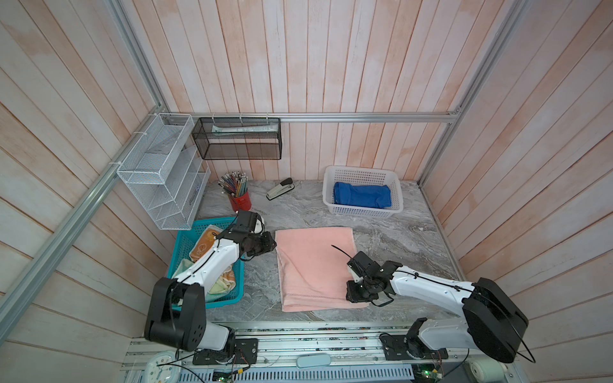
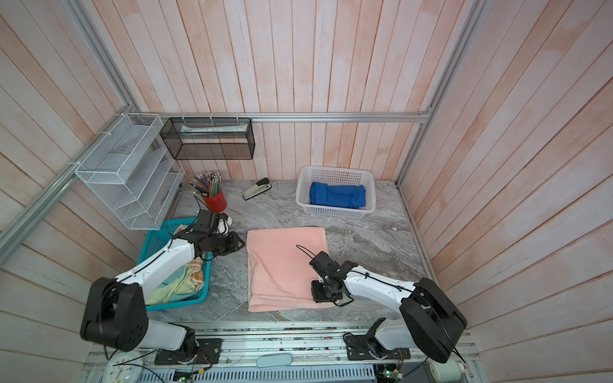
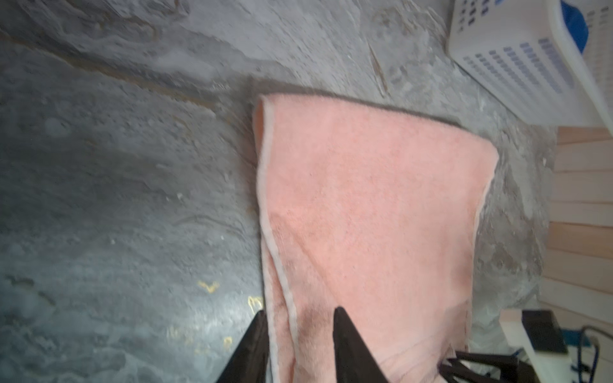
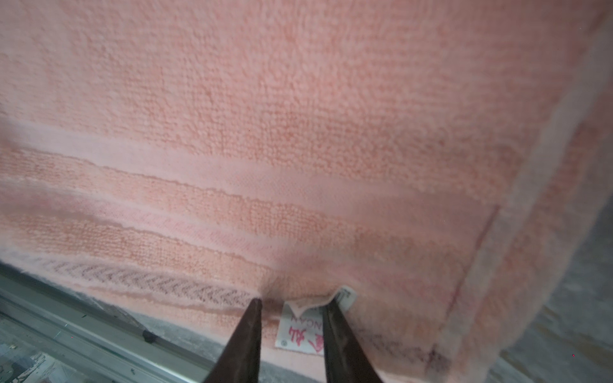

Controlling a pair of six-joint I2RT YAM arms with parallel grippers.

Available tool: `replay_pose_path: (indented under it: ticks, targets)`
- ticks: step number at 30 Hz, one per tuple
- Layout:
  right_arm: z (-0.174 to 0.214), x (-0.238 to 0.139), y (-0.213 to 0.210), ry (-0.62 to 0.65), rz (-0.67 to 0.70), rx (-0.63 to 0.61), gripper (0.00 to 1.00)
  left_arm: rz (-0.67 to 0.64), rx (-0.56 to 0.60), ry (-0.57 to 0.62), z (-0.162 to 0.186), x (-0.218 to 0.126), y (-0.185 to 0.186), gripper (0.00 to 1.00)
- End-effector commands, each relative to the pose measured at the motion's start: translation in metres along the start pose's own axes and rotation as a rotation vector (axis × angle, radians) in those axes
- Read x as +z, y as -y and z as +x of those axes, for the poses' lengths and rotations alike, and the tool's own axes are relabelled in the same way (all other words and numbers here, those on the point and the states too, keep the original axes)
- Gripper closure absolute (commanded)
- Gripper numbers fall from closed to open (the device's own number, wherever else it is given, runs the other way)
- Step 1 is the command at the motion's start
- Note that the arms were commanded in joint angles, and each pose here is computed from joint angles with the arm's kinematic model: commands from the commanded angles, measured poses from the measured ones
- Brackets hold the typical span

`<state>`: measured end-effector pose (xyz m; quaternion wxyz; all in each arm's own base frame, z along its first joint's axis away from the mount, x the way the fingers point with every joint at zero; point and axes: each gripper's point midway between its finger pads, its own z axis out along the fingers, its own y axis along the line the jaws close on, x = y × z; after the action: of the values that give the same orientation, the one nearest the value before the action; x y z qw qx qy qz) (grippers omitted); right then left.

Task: Fold and stack the towels

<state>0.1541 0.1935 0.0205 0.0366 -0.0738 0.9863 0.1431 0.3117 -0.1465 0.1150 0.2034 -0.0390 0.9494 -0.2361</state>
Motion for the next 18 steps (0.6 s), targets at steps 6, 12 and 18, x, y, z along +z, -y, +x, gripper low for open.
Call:
replay_pose_path:
  ticks: [6, 12, 18]
  targets:
    - [0.012, 0.011, 0.019, -0.051, 0.081, -0.026, 0.67, -0.077, -0.046, -0.128, 0.106, -0.009, 0.006, 0.61]
    - [0.013, 0.012, 0.020, -0.054, 0.083, -0.034, 0.68, -0.028, -0.049, -0.237, 0.161, 0.011, 0.023, 0.55]
    - [0.013, 0.010, 0.020, -0.040, 0.077, -0.033, 0.70, -0.070, -0.048, -0.246, 0.171, 0.024, 0.015, 0.56]
